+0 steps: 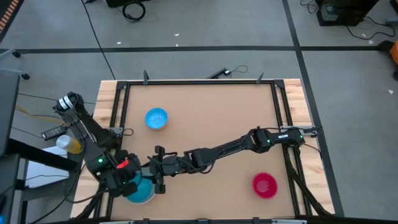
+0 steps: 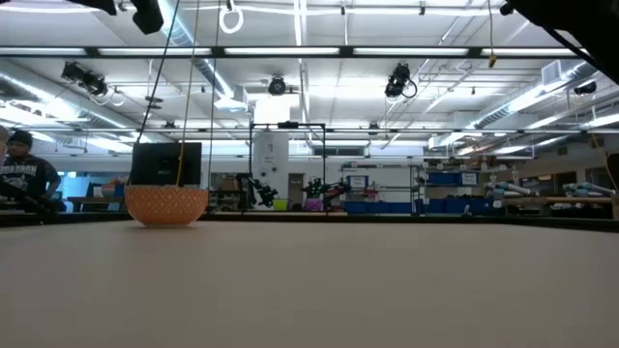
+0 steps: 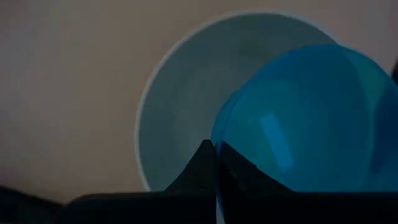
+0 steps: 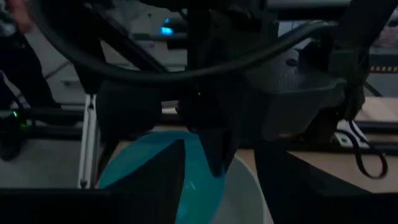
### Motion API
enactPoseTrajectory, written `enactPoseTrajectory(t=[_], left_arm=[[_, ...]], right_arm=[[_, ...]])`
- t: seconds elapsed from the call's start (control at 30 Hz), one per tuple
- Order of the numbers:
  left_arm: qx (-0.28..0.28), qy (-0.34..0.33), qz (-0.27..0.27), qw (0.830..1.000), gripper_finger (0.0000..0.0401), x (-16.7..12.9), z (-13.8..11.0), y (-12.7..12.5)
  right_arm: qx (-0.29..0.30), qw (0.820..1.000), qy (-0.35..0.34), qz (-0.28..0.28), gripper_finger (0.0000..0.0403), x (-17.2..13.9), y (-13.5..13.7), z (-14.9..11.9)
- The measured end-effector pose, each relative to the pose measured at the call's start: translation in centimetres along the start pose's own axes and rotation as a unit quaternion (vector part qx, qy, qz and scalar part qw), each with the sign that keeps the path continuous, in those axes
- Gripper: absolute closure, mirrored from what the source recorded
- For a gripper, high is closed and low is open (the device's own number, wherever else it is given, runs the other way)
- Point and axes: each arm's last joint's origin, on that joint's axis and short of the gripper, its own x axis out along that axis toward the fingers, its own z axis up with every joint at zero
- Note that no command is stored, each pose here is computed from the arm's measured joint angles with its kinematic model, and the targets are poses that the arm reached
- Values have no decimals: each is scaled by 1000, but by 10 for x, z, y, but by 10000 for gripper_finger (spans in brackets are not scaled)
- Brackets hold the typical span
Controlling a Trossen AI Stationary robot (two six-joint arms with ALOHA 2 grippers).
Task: Nest bowls inside each other
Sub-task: Stack the blue bowl on top of the gray bowl, then stack the light blue bowl on top of the blue bowl
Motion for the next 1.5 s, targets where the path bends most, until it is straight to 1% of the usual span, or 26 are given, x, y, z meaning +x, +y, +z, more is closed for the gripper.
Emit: enactPoseTrajectory(t=[0.1, 0.17, 0.33, 0.47, 0.63, 0.77, 0.9, 1.03, 1.17, 1.23, 1.33, 1.43, 1.5], left_arm=[[-2, -5, 7, 1000, 399, 13, -2, -1], [1, -2, 22, 1000, 391, 19, -4, -1], [-1, -3, 33, 999, 340, 25, -5, -4], [0, -10, 39, 999, 298, 26, -4, -4], [-10, -8, 57, 998, 263, 26, -5, 0], [-14, -3, 76, 997, 247, 24, -6, 4], [-18, -13, 68, 997, 244, 18, -4, 7], [-21, -53, 54, 997, 243, 10, -1, 11], [-23, -82, 43, 995, 243, 8, 2, 9], [-25, -96, 41, 994, 243, 8, 3, 9], [-27, -112, 35, 993, 243, 8, 4, 7], [-27, -120, 34, 992, 243, 8, 4, 7], [-26, -128, 36, 991, 243, 8, 5, 7]], right_arm=[[-5, 1000, 23, -1, 192, -3, 2, -2], [-9, 999, 42, -5, 190, -5, 4, -4], [-18, 996, 84, -13, 190, -8, 10, -12], [-16, 996, 91, -10, 189, -9, 15, -14], [-23, 993, 113, -11, 189, -12, 18, -18], [-32, 990, 137, -34, 189, -18, 21, -19], [-45, 982, 174, -62, 190, -25, 26, -25], [-56, 970, 210, -109, 191, -38, 30, -27], [-71, 950, 253, -168, 192, -56, 35, -29], [-82, 938, 272, -200, 192, -65, 38, -31], [-93, 920, 287, -250, 192, -88, 46, -26], [-94, 904, 292, -300, 192, -117, 54, -17], [-86, 896, 294, -323, 192, -137, 58, -11]])
